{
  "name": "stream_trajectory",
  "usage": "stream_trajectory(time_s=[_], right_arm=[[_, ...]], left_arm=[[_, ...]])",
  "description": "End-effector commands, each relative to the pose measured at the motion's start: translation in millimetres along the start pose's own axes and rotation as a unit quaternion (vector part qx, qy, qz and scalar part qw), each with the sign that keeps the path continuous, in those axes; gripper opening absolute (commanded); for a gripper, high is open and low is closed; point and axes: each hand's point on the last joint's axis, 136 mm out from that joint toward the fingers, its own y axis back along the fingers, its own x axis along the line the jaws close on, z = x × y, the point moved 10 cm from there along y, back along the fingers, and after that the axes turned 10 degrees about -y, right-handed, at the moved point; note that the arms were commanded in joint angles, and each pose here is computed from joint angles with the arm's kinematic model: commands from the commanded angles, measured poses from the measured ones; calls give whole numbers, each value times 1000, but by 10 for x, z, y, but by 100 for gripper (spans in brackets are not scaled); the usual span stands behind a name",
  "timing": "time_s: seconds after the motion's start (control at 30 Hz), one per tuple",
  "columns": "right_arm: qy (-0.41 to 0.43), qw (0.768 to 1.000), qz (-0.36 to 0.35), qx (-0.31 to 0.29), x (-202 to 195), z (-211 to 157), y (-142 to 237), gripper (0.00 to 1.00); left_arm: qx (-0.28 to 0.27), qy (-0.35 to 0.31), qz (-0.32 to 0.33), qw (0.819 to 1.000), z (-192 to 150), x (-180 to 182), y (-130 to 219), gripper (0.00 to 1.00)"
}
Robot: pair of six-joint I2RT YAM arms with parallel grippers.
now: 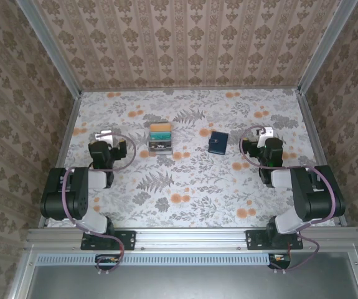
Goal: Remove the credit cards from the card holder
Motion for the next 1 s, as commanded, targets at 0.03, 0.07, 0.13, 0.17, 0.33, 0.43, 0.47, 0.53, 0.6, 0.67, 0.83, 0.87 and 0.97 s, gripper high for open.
stream_trajectory(time_s=[0.03, 0.07, 0.13, 0.17, 0.33, 0.43, 0.47, 0.53, 0.6, 0.67, 0.83, 0.87, 0.97], right_arm=[[6, 1000, 13, -13, 35, 53, -2, 100], [6, 1000, 13, -13, 33, 54, 0, 100], [5, 1000, 14, -13, 31, 56, -3, 100], [5, 1000, 14, -12, 29, 53, -5, 100], [3, 1000, 16, -11, 25, 53, -7, 100], [2, 1000, 16, -11, 20, 59, -7, 100], [2, 1000, 16, -11, 19, 57, -6, 100], [2, 1000, 16, -11, 20, 57, -5, 100], [2, 1000, 16, -11, 20, 58, -8, 100], [2, 1000, 16, -12, 22, 62, -7, 100], [-6, 1000, -2, -11, -3, 70, -18, 100], [-5, 1000, -2, -13, -4, 71, -10, 100], [13, 1000, 5, -18, 83, 156, 51, 100]], left_arm=[[-22, -6, 1, 1000, 78, 22, 7, 100], [-22, -5, 2, 1000, 73, 24, 8, 100], [-21, -5, 2, 1000, 72, 25, 6, 100], [-22, -5, 2, 1000, 73, 25, 7, 100], [-21, -6, 1, 1000, 74, 21, 5, 100], [-21, -5, 2, 1000, 74, 24, 6, 100], [-21, -5, 2, 1000, 73, 24, 6, 100], [-21, -5, 2, 1000, 73, 23, 5, 100], [-21, -5, 2, 1000, 75, 24, 5, 100], [-21, -5, 2, 1000, 73, 25, 6, 100], [-26, -7, -6, 1000, 84, 17, 14, 100], [-28, -13, -17, 999, 113, 7, 23, 100], [-5, -4, 11, 1000, 306, 104, 102, 100]])
